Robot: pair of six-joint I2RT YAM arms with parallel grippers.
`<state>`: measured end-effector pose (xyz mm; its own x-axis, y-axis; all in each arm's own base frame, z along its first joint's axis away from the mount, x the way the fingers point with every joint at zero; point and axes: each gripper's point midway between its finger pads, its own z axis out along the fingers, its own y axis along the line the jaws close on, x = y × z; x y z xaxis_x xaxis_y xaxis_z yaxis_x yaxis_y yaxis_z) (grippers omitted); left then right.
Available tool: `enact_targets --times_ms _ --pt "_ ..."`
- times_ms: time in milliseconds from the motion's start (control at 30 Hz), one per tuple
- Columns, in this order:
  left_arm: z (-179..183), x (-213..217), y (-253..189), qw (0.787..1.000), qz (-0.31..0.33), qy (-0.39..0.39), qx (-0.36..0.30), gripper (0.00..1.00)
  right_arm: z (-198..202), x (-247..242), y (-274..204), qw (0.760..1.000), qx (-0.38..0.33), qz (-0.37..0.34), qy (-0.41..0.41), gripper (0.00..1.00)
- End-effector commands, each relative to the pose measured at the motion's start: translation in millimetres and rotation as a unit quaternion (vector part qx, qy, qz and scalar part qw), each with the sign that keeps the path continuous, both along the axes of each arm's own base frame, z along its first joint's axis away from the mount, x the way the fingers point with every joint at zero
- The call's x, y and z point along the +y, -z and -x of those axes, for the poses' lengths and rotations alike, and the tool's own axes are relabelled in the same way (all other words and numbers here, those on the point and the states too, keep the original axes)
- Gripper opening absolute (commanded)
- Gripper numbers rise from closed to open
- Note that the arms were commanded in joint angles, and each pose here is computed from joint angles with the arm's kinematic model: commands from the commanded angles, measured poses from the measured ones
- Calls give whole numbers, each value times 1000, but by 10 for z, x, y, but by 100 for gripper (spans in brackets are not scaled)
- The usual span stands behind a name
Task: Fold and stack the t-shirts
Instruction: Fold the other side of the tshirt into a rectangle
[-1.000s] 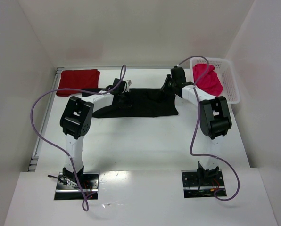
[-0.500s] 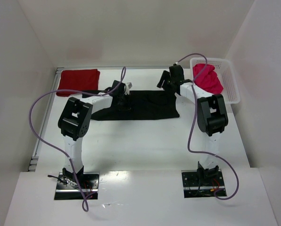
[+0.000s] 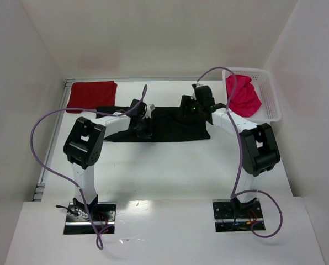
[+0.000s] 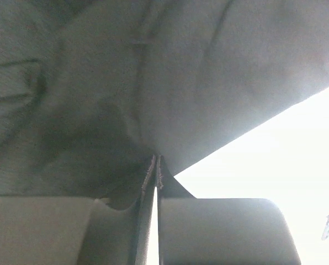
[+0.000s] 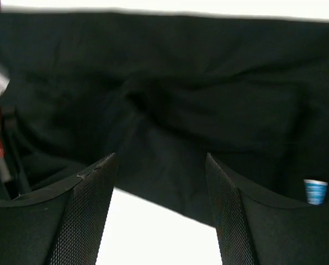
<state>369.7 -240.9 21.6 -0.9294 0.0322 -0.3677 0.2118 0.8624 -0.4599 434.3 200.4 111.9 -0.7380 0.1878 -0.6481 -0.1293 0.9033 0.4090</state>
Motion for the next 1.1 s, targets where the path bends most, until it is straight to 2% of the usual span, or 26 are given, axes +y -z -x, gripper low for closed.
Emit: enact_targets --times_ms 0,100,133,167,200,233,367,467,500,600,667,800,867,900,1067 --pt "45 -105 -287 999 18 16 -24 9 73 166 18 998 -21 19 -55 71" --pt "-85 -117 -565 998 23 5 -61 9 34 219 57 997 -28 25 -65 83" --pt "-172 -86 -604 997 12 -6 -75 12 -17 272 -33 996 -45 28 -68 87" --pt "-220 -66 -626 996 5 -13 -83 16 -87 220 40 997 -44 44 -51 93" --pt "-240 -36 -576 996 -5 -19 -83 25 -146 251 -11 996 -53 52 -52 95" --pt "-322 -18 -601 995 -15 -28 -90 30 -173 243 7 996 -49 58 -49 97" --pt "-462 -69 -540 995 -12 -35 -97 38 -334 153 57 993 -60 95 -32 97" --pt "-559 -29 -407 993 -24 -62 -101 39 -395 166 128 991 -66 104 -41 88" --pt "-568 5 -300 992 -37 -67 -95 37 -378 194 218 992 -56 102 -49 78" --pt "-626 -21 -163 993 -40 -67 -89 30 -377 308 324 992 -48 97 -71 69" --pt "-598 -8 -87 994 -46 -66 -79 22 -358 336 368 992 -42 92 -79 64" --pt "-528 1 -21 995 -46 -62 -68 9 -345 435 392 991 -47 86 -96 64" --pt "-519 -13 -24 995 -42 -59 -66 5 -346 434 392 991 -46 84 -92 77" --pt "-511 -26 -28 996 -39 -57 -64 2 -345 438 391 992 -44 80 -88 79" --pt "-409 0 71 996 -41 -57 -47 0 -374 412 355 991 -57 86 -83 84"
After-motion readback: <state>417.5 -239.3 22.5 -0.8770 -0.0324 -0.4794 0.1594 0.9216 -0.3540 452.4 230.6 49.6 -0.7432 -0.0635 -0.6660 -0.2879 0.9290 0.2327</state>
